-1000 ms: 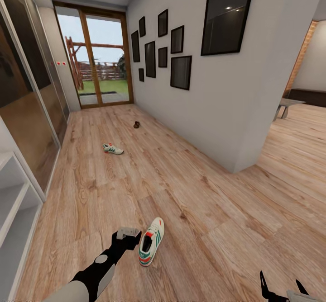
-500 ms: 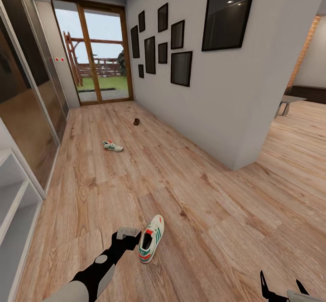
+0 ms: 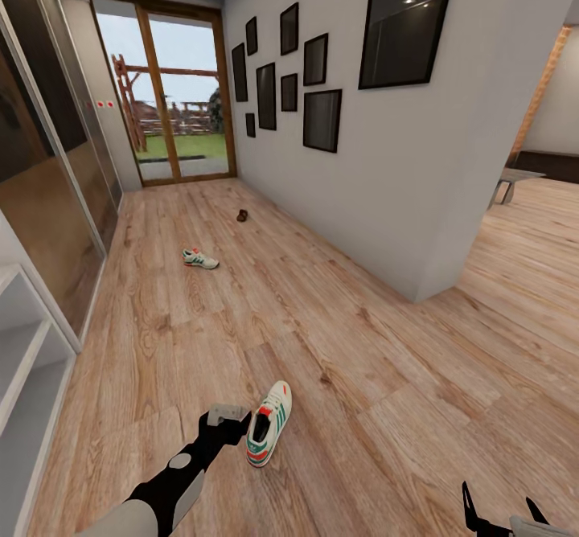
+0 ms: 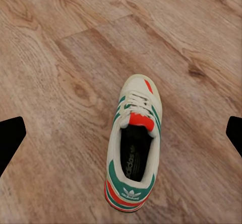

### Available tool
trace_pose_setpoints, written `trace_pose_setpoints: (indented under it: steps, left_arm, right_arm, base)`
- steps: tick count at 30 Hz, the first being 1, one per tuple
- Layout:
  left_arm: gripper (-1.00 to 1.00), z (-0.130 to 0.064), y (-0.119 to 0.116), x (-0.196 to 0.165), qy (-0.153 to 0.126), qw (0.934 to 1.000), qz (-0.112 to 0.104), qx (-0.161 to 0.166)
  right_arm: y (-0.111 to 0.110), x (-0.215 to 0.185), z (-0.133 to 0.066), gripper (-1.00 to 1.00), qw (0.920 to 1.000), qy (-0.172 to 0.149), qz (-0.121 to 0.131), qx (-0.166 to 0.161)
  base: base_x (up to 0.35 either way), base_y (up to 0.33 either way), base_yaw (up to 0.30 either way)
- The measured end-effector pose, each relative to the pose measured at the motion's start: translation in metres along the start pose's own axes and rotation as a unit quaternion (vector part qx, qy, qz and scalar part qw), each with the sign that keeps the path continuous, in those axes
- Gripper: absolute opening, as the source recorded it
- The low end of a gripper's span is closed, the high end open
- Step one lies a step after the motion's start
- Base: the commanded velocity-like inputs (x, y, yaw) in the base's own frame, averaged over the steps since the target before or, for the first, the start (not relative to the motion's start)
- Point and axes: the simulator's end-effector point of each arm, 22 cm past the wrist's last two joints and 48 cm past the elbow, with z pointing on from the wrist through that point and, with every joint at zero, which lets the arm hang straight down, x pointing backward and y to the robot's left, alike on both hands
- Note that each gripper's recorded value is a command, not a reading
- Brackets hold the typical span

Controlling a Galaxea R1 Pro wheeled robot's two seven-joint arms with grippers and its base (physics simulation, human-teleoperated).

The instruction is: Pick up the two gym shoes and the two sandals from the corridor floor and place them onto the hallstand (shoe rack) in the corridor, making sure they are on the rack and not on the floor. Arrange them so the two gym shoes are next to each other and the two sandals are next to each other.

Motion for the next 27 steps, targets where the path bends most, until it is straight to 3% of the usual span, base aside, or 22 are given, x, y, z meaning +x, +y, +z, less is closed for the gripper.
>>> trace_pose_setpoints:
  steps: [11, 27]
  left_arm:
    - [1.0, 0.004, -0.003, 0.018, 0.015, 0.9999, 0.005, 0.006]
    - [1.0, 0.004, -0.003, 0.018, 0.015, 0.9998, 0.007, 0.006]
  right_arm:
    - [0.001, 0.011, 0.0, 1.0, 0.9999, 0.014, -0.004, -0.002]
    - [0.002, 0.012, 0.0, 1.0, 0.9999, 0.014, -0.004, -0.002]
  base:
    - [0.0, 0.0, 0.0]
    - [0.0, 0.0, 0.0]
